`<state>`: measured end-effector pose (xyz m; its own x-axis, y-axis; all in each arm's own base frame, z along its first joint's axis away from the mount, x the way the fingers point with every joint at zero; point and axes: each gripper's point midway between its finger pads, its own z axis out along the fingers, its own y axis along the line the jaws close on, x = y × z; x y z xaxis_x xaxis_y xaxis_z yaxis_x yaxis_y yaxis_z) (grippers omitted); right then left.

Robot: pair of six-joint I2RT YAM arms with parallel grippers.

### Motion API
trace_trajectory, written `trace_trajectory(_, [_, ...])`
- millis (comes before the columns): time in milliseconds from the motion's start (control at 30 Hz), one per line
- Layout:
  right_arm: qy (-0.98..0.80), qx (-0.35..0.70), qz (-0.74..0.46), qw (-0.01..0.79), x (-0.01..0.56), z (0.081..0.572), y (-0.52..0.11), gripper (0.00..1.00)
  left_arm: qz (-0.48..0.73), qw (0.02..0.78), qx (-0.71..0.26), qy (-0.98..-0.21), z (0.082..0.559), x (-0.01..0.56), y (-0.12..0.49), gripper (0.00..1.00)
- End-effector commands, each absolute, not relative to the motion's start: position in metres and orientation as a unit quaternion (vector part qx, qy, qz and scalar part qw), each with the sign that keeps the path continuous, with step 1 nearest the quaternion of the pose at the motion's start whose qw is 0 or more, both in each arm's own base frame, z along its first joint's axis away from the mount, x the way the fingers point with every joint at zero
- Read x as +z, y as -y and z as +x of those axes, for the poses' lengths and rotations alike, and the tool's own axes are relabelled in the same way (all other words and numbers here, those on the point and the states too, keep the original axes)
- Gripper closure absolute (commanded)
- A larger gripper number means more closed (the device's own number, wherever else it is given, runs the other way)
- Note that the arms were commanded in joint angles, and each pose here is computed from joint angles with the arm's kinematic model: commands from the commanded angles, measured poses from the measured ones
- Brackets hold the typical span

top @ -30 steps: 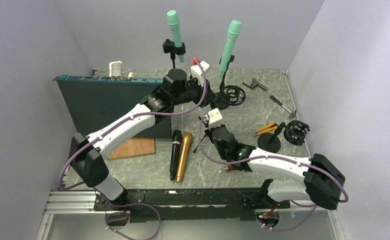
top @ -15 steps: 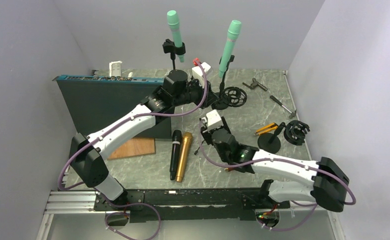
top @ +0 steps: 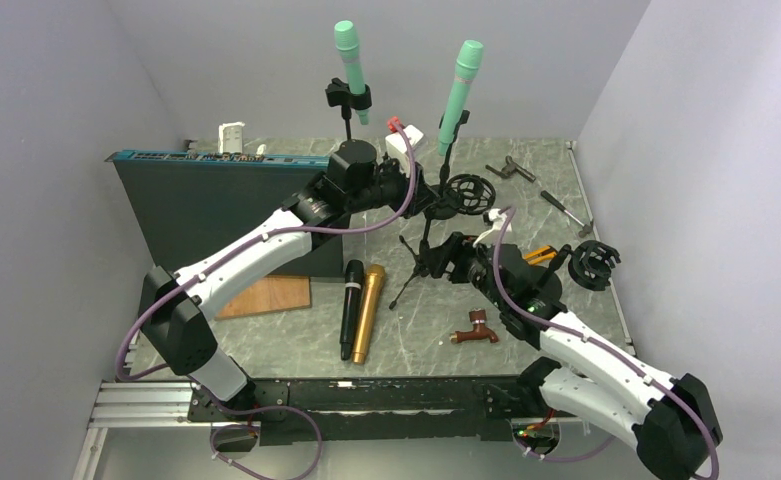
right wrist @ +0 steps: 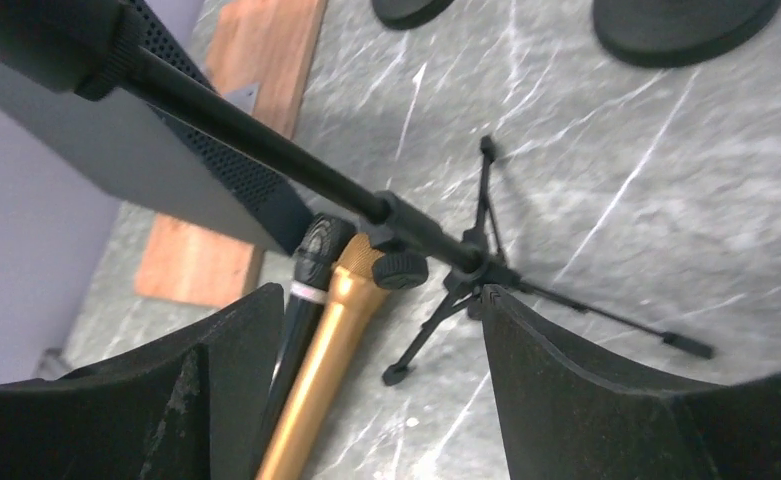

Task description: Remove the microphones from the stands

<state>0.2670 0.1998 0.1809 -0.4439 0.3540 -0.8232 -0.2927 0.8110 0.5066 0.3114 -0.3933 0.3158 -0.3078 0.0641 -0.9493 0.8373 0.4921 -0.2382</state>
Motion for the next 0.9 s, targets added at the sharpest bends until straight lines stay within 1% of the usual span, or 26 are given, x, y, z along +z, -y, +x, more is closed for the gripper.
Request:
trace_trajectory(0, [-0.773, 0.421, 0.042, 0.472, 0.194, 0.257, -0.224, 0.26, 0.337, 0.451, -0.397, -0.725, 0.287, 0.296, 0.397, 0.88])
trace_trajectory(100, [-0.772, 0.440, 0.050, 0.457, 0.188, 0.261, -0.223, 0.29, 0.339, 0.454, -0.395, -0.723, 0.286, 0.297, 0.396, 0.88])
trace_trajectory(233, [-0.756, 0.467, 0.049, 0.456, 0.186, 0.263, -0.221, 0.42, 0.341, 0.454, -0.394, -0.723, 0.285, 0.297, 0.397, 0.88])
trace_trajectory(533, [-0.742, 0.494, 0.026, 0.452, 0.180, 0.266, -0.218, 0.58, 0.345, 0.452, -0.390, -0.724, 0.286, 0.294, 0.397, 0.88])
trace_trajectory(733, [-0.742, 0.489, 0.006, 0.458, 0.179, 0.269, -0.218, 0.72, 0.345, 0.452, -0.387, -0.726, 0.287, 0.292, 0.397, 0.88])
trace_trajectory(867, [-0.744, 0.478, -0.002, 0.467, 0.180, 0.272, -0.217, 0.73, 0.346, 0.450, -0.389, -0.726, 0.287, 0.292, 0.398, 0.88])
